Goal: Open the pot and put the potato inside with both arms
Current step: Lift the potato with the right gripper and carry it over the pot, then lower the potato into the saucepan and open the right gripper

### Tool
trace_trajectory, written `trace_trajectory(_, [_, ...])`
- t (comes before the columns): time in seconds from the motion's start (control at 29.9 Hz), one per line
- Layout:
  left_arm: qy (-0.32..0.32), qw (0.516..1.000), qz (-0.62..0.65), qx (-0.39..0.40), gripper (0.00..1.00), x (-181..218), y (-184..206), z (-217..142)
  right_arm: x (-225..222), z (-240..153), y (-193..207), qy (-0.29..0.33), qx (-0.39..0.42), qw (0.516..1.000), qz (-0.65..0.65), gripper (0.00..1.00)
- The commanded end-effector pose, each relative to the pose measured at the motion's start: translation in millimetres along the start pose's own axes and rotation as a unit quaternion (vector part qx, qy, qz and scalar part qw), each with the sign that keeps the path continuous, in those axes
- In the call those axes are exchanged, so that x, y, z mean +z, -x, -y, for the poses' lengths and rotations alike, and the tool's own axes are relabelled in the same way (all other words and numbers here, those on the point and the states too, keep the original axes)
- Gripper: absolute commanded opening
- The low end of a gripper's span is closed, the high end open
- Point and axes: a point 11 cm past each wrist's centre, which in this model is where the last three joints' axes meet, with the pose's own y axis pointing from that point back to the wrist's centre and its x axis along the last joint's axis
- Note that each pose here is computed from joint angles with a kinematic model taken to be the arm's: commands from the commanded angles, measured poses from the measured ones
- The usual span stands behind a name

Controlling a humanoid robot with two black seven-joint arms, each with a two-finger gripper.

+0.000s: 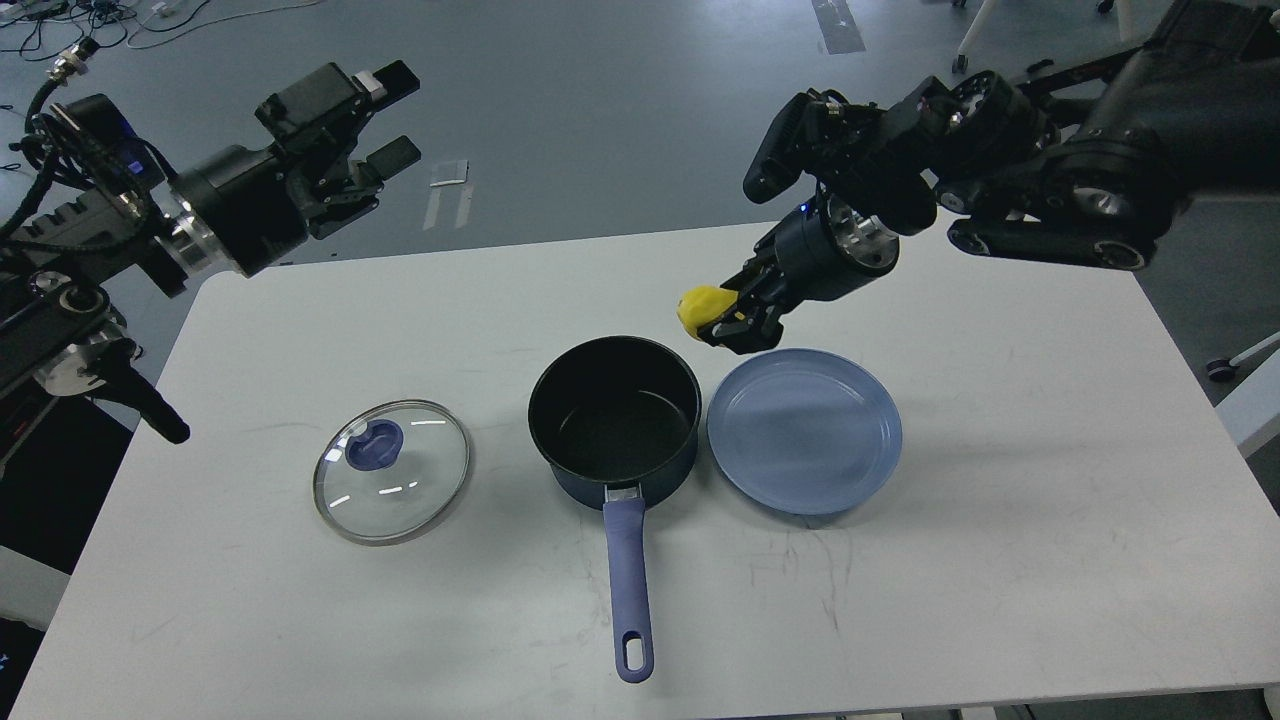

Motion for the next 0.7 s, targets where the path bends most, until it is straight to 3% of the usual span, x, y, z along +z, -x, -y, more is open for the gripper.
trace_trajectory(0.0, [0.0,1.0,0.0,-0.001,0.97,0,1,0,-18,14,-11,-0.029,0.016,0.999,0.031,0.21])
trace_trajectory(0.33, [-0.002,1.0,-0.001,-0.001,0.97,-2,1,-1,-30,55,15,-0.052,-0.001,0.997,0.055,0.21])
trace_trajectory(0.67, [-0.001,1.0,-0.002,-0.001,0.97,-2,2,0,-39,76,-1,-0.056,0.023,0.996,0.059,0.23])
